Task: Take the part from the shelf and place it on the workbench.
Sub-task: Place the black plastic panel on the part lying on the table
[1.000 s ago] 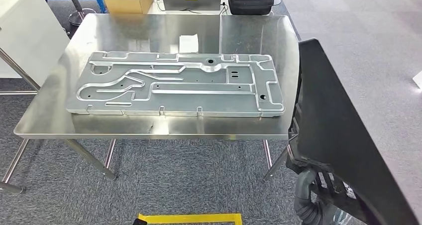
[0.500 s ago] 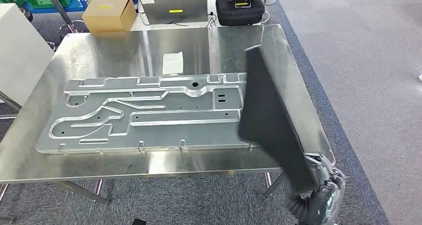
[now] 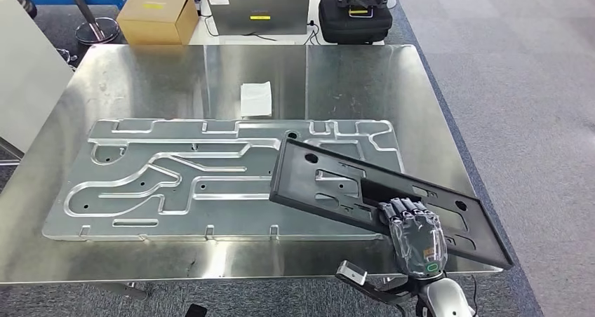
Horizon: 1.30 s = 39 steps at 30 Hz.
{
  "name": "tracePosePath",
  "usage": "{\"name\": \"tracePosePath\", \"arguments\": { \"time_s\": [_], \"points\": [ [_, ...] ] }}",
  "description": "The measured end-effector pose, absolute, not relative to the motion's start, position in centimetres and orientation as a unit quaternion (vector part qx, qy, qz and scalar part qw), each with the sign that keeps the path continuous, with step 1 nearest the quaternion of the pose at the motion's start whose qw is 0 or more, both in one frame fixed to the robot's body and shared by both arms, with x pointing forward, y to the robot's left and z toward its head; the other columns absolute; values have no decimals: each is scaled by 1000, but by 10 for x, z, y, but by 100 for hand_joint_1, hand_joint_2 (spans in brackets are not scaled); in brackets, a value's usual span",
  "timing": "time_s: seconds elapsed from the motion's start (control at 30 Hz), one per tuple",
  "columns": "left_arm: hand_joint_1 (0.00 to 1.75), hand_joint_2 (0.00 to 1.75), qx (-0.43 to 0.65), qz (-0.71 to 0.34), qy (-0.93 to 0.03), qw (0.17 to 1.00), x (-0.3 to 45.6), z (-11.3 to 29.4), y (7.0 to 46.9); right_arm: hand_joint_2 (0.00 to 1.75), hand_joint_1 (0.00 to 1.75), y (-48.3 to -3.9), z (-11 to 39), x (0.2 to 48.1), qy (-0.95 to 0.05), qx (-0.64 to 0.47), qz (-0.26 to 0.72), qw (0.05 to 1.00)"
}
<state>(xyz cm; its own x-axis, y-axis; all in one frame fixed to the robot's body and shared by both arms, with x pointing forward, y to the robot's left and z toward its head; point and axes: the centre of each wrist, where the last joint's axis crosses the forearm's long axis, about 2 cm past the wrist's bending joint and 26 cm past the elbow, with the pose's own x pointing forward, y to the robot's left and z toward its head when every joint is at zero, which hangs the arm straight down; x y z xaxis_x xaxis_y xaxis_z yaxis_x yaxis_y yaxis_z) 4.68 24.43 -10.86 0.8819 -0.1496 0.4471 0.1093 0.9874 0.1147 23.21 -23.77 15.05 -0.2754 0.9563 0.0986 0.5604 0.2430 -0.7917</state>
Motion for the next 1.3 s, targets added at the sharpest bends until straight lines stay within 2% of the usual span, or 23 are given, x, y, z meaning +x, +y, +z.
{"name": "tracePosePath", "arguments": {
  "time_s": [0.77, 1.3],
  "points": [
    [0, 175, 32, -101, -241, 965, 54, -108, 245, 175, 175, -245, 126, 306, -640, -545, 436, 321],
    [0, 175, 17, -133, -241, 961, 67, -106, 244, 175, 175, -216, 189, 411, -574, -557, 535, 272]
  ]
}}
